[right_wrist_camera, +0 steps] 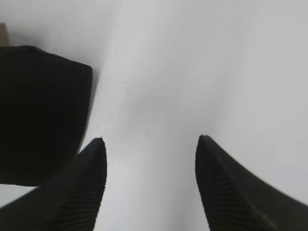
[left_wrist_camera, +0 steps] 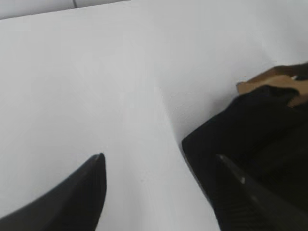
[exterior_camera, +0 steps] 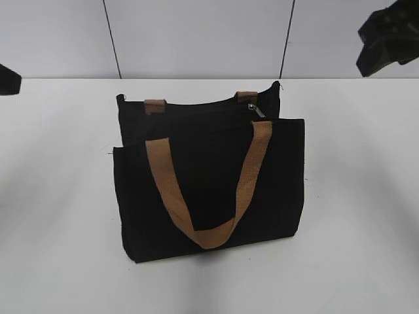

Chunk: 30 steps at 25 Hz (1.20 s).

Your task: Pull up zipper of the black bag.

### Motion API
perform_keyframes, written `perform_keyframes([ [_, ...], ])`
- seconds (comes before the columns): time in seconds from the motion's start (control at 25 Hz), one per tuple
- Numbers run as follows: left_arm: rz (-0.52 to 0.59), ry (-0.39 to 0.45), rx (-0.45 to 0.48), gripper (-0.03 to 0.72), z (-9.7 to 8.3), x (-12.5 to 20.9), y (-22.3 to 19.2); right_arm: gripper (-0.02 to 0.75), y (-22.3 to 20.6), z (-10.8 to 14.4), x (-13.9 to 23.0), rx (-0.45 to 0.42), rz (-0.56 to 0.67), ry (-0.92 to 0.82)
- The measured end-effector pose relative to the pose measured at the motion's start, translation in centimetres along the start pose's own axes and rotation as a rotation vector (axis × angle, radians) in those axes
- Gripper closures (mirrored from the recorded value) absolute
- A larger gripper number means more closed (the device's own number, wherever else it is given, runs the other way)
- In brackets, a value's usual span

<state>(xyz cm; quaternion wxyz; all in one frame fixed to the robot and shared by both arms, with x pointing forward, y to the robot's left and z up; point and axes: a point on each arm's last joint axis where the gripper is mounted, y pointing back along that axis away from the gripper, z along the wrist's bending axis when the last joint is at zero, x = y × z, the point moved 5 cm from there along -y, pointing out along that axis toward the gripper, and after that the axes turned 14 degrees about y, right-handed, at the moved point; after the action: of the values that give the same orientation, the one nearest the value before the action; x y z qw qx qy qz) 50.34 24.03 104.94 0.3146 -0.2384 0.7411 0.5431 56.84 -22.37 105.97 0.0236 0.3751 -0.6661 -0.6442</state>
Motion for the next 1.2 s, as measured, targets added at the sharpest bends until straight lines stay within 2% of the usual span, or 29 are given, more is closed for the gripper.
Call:
perform_keyframes([
  [0.16, 0.02, 0.079, -0.1, 0.202, 1.0, -1.6, 1.1, 0.281, 0.0, -2.2, 1.1, 0.029, 0.023, -0.062],
  [0.28, 0.106, 0.111, -0.178, 0.205, 1.8, -2.5, 1.5, 0.28, 0.1, -3.6, 1.8, 0.05, 0.031, -0.104],
  [0.36, 0.172, 0.105, -0.226, 0.207, 2.3, -3.0, 1.5, 0.279, 0.2, -4.3, 2.1, 0.064, 0.036, -0.12],
  [0.48, 0.201, 0.109, -0.245, 0.207, 2.4, -4.0, 1.6, 0.279, 0.3, -4.8, 2.8, 0.064, 0.061, -0.13],
  [0.72, 0.267, 0.113, -0.261, 0.207, 2.5, -3.4, 1.9, 0.278, 1.7, -4.0, 4.1, 0.024, 0.126, -0.133],
  [0.88, 0.335, 0.121, -0.269, 0.207, 2.5, -2.5, 2.3, 0.278, 3.9, -3.4, 4.3, 0.026, 0.095, -0.136],
  [0.96, 0.332, 0.12, -0.269, 0.208, 2.4, -2.1, 2.9, 0.278, 5.4, -3.0, 4.5, 0.033, 0.059, -0.13],
  [1.08, 0.316, 0.124, -0.26, 0.209, 2.2, -0.4, 4.0, 0.278, 6.5, -1.7, 6.1, 0.031, 0.015, -0.126],
  [1.2, 0.317, 0.124, -0.26, 0.21, 2.3, 2.6, 5.0, 0.277, 6.2, 0.2, 9.0, 0.018, 0.015, -0.133],
])
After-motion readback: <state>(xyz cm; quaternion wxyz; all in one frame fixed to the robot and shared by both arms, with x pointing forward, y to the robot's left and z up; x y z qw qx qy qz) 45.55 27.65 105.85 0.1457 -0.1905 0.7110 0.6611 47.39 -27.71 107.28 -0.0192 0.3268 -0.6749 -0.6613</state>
